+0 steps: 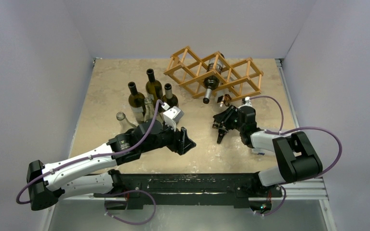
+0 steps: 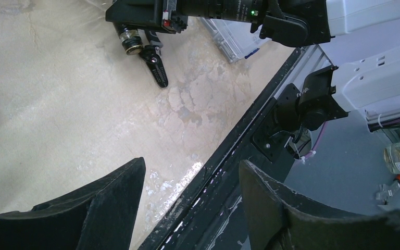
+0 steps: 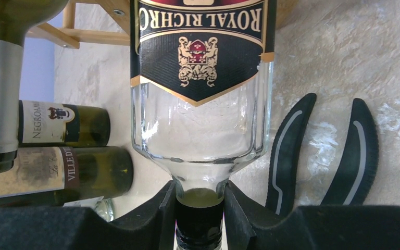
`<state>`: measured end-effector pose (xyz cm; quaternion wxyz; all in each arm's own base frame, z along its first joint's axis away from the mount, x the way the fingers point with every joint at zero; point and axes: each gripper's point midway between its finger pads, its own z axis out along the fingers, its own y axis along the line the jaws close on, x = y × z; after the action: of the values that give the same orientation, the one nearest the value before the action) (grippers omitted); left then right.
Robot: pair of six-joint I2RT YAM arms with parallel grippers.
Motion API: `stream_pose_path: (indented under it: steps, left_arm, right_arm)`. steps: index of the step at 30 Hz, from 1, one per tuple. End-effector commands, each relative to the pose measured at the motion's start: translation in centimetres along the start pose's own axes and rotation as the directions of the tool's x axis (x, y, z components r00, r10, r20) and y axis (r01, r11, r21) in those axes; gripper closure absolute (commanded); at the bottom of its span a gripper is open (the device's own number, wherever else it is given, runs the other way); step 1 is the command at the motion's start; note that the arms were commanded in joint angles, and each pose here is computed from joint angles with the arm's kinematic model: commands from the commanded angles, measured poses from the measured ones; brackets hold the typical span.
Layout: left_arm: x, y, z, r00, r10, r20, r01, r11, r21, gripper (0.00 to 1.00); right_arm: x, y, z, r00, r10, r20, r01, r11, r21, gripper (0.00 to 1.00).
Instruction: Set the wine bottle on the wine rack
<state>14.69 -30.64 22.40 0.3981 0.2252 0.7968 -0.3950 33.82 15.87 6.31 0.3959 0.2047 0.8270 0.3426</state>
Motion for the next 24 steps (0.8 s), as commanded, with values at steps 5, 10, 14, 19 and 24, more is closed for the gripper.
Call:
stream_pose_path:
  steps: [5, 10, 14, 19, 24]
  left_arm:
    - [-1.2, -0.9, -0.3, 0.999, 0.019, 0.032, -0.020, 0.999, 0.028, 0.34]
    - [-1.3, -1.0, -0.3, 0.999, 0.018, 0.032, -0.019, 0.999, 0.028, 0.34]
    - [-1.4, -1.1, -0.3, 0.999, 0.016, 0.034, -0.017, 0.999, 0.032, 0.34]
    - [-1.5, -1.2, -0.1, 0.999, 0.016, 0.032, -0.017, 0.999, 0.033, 0.34]
    - [-1.4, -1.1, -0.1, 0.999, 0.014, 0.029, -0.015, 0.999, 0.032, 0.34]
  right_arm:
    - [-2.9, 2.4, -0.2, 0.989, -0.034, 0.145, 0.050, 0.993, -0.105, 1.00]
    - [-4.1, 2.9, -0.8, 0.979, -0.030, 0.200, 0.050, 0.994, -0.100, 1.00]
    - [-5.6, 3.7, -1.1, 0.972, -0.061, 0.229, 0.081, 0.994, -0.078, 1.00]
    - [-6.6, 3.9, -1.0, 0.964, -0.039, 0.262, 0.059, 0.996, -0.069, 1.00]
    - [-7.4, 4.4, -0.7, 0.955, -0.002, 0.296, 0.030, 0.995, -0.092, 1.00]
